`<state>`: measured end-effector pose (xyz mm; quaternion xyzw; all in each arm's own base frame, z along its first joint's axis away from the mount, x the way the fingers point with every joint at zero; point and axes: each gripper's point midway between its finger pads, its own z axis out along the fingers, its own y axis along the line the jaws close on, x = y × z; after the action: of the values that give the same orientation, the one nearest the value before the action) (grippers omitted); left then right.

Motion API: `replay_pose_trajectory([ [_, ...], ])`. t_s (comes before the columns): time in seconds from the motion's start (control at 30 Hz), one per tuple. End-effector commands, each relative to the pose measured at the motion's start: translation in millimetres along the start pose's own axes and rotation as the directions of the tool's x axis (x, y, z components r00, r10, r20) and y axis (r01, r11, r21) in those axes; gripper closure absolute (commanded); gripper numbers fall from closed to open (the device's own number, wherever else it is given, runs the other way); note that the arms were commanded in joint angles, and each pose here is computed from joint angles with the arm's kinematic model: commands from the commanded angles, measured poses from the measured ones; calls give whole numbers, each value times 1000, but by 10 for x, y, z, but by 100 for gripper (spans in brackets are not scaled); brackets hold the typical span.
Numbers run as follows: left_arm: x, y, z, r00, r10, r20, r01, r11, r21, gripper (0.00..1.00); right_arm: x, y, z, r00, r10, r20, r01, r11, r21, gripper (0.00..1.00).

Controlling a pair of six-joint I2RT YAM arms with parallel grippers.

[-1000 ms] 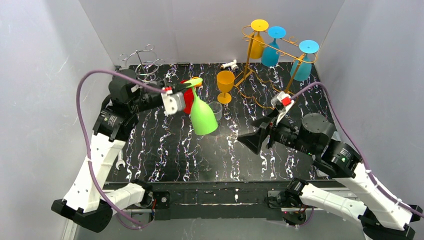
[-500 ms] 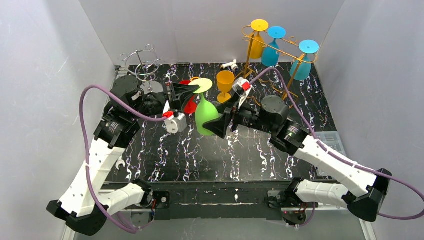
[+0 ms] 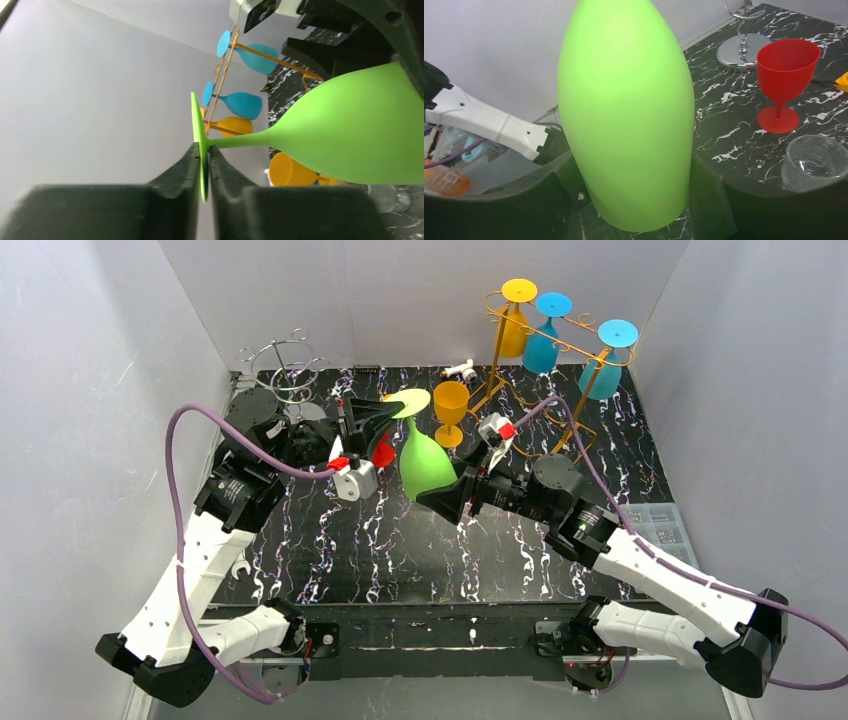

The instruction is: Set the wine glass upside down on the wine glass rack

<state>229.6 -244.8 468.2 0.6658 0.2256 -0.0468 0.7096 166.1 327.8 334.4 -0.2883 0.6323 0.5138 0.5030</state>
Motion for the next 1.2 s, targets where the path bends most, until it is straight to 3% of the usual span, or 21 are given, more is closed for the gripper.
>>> replay_pose_trajectory([
  [0.0, -48, 156, 5, 1000, 16, 8, -16, 998, -56, 78, -280, -64, -45, 996, -70, 59, 66, 995, 77, 33],
  [0.07, -31, 144, 13, 1000, 0, 5, 0, 998, -60, 66, -322, -159, -89, 993, -91, 81, 79, 988, 135, 40],
  [0.13, -7, 148, 22, 1000, -11, 1, 11, 997, -73, 29, -370, -268, -152, 987, -123, 106, 100, 974, 201, 43],
  [0.17, 8, 153, 21, 1000, -16, -4, 16, 997, -79, 18, -386, -342, -187, 984, -137, 111, 106, 964, 244, 44],
  [0.27, 21, 196, 19, 999, -40, -9, 38, 994, -103, 2, -388, -521, -267, 979, -178, 98, 135, 930, 341, 43],
  [0.57, 163, 190, -33, 988, -136, -79, 124, 982, -146, 2, -300, -1256, -644, 952, -285, 109, 140, 726, 674, 46],
  [0.8, 234, 4, -82, 978, -177, -108, 162, 978, -132, 2, -332, -1917, -1228, 913, -325, 249, -73, 470, 880, 47],
  [0.97, 286, -116, -66, 974, -196, -115, 183, 977, -110, 2, -460, -2190, -1582, 879, -387, 278, -123, 380, 917, 45],
  [1.17, 321, -190, -15, 975, -196, -105, 188, 978, -86, 2, -575, -2486, -1793, 867, -409, 285, -138, 354, 925, 44],
])
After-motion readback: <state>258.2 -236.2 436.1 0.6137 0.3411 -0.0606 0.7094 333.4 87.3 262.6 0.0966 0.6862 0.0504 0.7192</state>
